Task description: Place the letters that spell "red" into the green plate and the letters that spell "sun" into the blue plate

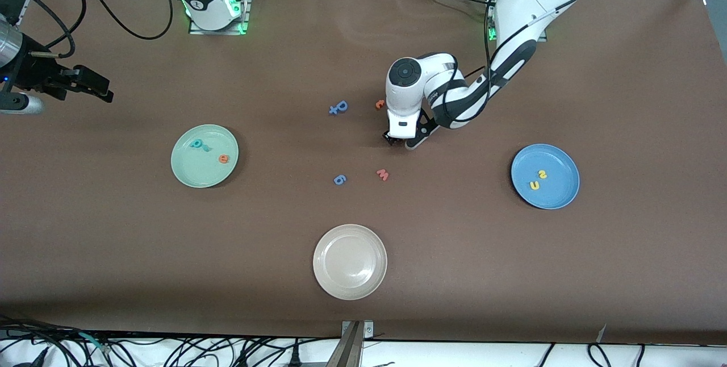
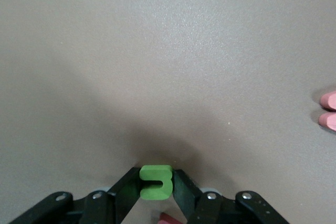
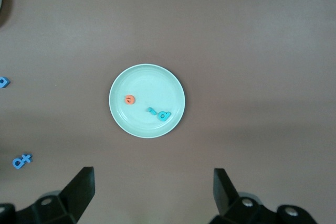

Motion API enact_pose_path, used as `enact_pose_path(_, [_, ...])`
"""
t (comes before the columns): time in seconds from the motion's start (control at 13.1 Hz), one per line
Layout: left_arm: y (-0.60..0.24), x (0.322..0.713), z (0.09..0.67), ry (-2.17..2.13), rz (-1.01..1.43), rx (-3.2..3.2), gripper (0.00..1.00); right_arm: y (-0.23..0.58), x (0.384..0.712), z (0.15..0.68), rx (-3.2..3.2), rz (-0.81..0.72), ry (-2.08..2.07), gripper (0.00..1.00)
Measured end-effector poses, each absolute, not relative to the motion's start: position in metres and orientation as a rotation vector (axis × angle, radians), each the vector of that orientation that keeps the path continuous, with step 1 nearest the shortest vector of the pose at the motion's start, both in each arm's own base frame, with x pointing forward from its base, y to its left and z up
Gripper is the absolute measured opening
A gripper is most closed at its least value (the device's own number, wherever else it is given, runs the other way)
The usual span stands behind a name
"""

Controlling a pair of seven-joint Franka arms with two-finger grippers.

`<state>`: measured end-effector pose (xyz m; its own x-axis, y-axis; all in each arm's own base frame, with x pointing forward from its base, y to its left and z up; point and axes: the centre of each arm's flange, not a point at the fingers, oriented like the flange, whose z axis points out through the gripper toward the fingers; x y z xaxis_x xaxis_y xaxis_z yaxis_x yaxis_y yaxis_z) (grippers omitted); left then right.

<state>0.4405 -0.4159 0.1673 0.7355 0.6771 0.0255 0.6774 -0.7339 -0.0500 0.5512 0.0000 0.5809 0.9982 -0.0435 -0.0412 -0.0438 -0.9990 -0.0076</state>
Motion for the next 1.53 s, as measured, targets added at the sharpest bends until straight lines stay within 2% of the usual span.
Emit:
enact_pose_path(0.76, [-0.404, 0.456, 0.168, -1.152, -0.028, -2.842, 0.34, 0.006, 0.551, 0.58, -3.132, 0.062, 0.045, 1.0])
enact_pose_path(0.92, [-0.4, 0.465, 0.171, -1.174, -0.036, -2.836, 0.33, 0.006, 0.551, 0.58, -3.132, 0.062, 0.045, 1.0])
enact_pose_path(0.99, [-0.399, 0.471, 0.174, -1.183, -0.037, -2.838, 0.28, 0.006, 0.551, 0.58, -3.132, 0.062, 0.044, 1.0])
enact_pose_path(1.53, [-0.391, 0.493, 0.184, -1.188, -0.028, -2.852, 0.28, 0.006, 0.551, 0.58, -3.132, 0.064, 0.04, 1.0])
